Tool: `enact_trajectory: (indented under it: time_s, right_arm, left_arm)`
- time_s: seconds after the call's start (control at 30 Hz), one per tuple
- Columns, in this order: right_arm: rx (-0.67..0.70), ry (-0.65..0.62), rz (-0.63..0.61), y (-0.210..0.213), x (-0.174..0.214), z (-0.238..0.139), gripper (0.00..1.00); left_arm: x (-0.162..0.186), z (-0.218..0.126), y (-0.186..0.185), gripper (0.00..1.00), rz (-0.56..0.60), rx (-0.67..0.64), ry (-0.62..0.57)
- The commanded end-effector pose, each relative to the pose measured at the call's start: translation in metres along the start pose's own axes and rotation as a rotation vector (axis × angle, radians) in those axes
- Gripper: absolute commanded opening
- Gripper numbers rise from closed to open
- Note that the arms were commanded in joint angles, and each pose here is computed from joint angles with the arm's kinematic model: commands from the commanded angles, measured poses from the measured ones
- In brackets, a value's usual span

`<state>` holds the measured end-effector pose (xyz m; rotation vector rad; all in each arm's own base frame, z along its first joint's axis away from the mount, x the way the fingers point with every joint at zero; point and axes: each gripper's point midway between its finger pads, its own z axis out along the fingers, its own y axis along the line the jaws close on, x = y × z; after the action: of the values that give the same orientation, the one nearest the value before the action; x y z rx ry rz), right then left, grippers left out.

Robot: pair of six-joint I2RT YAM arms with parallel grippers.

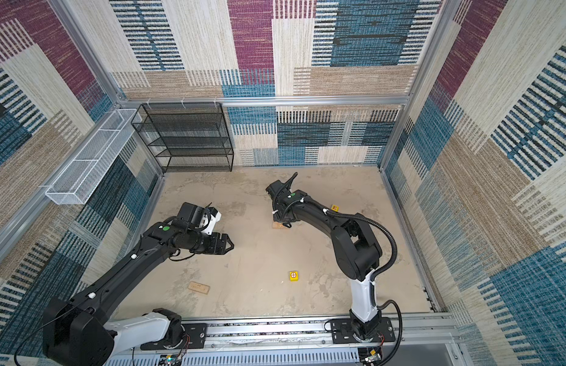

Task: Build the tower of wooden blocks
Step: 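Lower the plain bar onto the cow bar atop the stack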

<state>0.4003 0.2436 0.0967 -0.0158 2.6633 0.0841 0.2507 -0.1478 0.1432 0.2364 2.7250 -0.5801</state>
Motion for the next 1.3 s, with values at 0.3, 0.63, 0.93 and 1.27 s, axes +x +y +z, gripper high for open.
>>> enact_trajectory:
  time_s: [0.3,0.63,0.93,1.27]
  right_arm:
    - [0.002,0.033,0.054,0.007,0.002,0.003,0.00]
    - [-0.013,0.036,0.059,0.023,0.000,0.003,0.02]
    - [0.003,0.040,0.061,0.023,-0.001,0.008,0.03]
    - [0.014,0.036,0.062,0.024,-0.003,0.010,0.08]
  left_arm:
    - [-0.003,-0.003,-0.001,0.85,0.035,0.000,-0.022]
    - [-0.003,-0.004,-0.002,0.85,0.036,0.005,-0.024]
    - [-0.003,-0.006,-0.002,0.85,0.039,0.005,-0.031]
    - [-0.004,-0.007,-0.003,0.85,0.041,0.006,-0.034]
